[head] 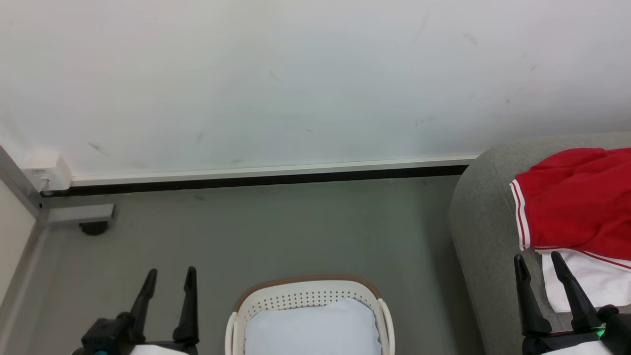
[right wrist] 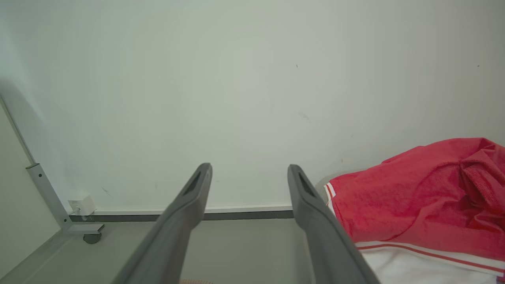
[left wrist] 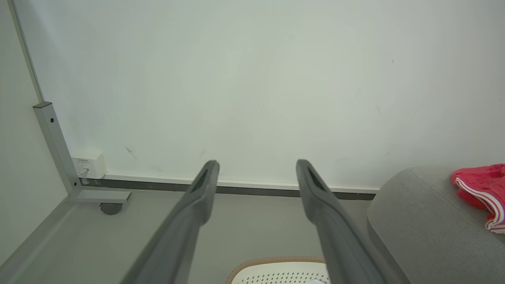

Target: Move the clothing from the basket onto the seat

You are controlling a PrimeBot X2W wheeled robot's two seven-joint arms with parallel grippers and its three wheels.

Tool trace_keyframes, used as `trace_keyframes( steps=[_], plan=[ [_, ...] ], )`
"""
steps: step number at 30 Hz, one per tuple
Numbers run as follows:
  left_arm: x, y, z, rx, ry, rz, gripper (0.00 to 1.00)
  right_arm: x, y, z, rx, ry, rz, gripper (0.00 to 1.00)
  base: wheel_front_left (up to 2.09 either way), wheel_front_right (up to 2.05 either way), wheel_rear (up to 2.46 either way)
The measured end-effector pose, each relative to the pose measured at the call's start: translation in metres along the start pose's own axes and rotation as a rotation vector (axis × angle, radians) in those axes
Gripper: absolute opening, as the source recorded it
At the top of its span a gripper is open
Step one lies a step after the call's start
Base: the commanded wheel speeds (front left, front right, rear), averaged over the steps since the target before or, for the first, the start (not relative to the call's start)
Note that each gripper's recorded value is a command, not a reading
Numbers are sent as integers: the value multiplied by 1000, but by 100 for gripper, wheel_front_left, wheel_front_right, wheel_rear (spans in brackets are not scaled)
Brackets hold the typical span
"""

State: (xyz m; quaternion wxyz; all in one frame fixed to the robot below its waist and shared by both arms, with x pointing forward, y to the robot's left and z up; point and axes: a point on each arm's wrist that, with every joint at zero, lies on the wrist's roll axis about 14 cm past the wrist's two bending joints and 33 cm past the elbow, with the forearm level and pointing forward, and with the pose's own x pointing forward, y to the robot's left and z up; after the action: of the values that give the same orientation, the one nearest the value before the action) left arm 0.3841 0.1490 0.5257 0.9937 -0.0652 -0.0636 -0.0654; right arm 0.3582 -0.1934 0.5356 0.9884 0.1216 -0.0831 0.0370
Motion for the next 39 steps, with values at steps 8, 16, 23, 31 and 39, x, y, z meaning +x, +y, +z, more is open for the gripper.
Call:
trace_keyframes(
  steps=[8,16,23,31,39],
  plan=[
    [1,0,-2,10,3,-10,100,-1,-2,1,6,-9,-15,100,0,0,0],
    [2,1,-4,7,4,-7,100,-1,0,-2,14,-1,-18,100,0,0,0],
    [1,2,-5,3,8,-5,100,1,1,-2,16,-5,-14,100,0,0,0],
    [-6,2,-21,-14,59,4,0,-6,0,-16,25,42,-26,0,0,0,0],
    [-10,12,-33,-138,112,61,0,-8,-6,-25,147,76,-71,0,0,0,0]
  ],
)
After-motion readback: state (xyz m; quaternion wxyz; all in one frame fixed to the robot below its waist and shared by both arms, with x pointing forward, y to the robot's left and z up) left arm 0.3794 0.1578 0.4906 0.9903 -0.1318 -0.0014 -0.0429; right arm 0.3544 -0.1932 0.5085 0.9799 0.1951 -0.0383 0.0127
